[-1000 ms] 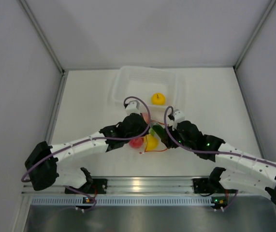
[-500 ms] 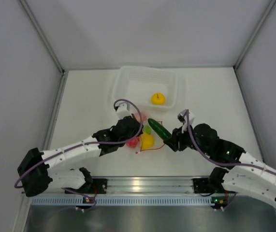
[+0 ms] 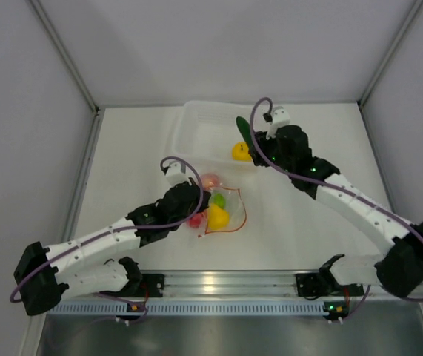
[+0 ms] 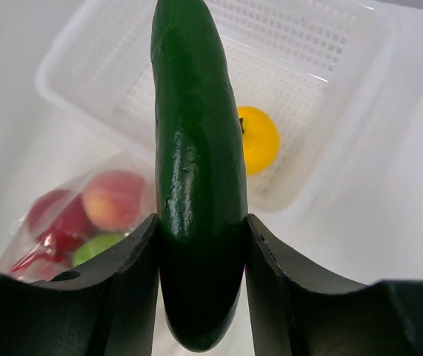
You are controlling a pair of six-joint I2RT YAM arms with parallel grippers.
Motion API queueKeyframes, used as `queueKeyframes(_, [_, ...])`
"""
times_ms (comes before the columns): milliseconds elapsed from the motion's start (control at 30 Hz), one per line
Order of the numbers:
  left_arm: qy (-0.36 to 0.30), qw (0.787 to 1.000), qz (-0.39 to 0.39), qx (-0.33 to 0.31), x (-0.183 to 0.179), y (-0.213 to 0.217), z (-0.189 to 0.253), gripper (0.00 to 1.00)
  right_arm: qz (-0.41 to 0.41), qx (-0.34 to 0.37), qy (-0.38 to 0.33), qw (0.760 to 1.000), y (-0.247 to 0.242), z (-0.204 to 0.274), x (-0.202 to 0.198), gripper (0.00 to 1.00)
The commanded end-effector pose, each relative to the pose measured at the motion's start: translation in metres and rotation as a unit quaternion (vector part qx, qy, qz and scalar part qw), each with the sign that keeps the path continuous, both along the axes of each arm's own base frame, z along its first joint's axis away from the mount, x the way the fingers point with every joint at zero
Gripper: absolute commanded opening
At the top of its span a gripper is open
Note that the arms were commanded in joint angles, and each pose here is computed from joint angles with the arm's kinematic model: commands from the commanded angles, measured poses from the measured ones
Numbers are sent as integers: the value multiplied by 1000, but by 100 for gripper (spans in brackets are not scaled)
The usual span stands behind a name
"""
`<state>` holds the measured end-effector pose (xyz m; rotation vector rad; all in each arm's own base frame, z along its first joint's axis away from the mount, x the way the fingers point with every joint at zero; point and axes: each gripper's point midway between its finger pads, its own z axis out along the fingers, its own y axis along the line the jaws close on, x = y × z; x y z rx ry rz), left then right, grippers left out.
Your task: Open the zip-top bag and remove the fake food
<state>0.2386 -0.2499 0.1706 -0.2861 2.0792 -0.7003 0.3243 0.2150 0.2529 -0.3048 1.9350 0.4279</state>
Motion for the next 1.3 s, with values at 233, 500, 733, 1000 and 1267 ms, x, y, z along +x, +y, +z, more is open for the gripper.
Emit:
queueKeyframes(233, [-7, 1000, -4, -4, -6, 11, 6, 0, 32, -75, -4, 997, 59, -35, 137, 27])
queueKeyframes(500, [-2, 1000, -17, 3, -10, 10, 9, 0, 35, -101, 40, 994, 85, -64, 189, 52])
queueKeyframes(733, [-11, 999, -42, -10, -13, 2, 26, 0, 37, -84, 19, 996, 81, -26, 175, 68])
queueKeyframes(1000, [-30, 998, -46, -28, -9, -4, 52, 0, 80, 23, 33, 996, 61, 19, 76, 54])
queueKeyframes(1267, [-31, 997, -38, -59, -9, -6, 66, 0, 164, 88, 66, 980, 60, 6, -51, 50])
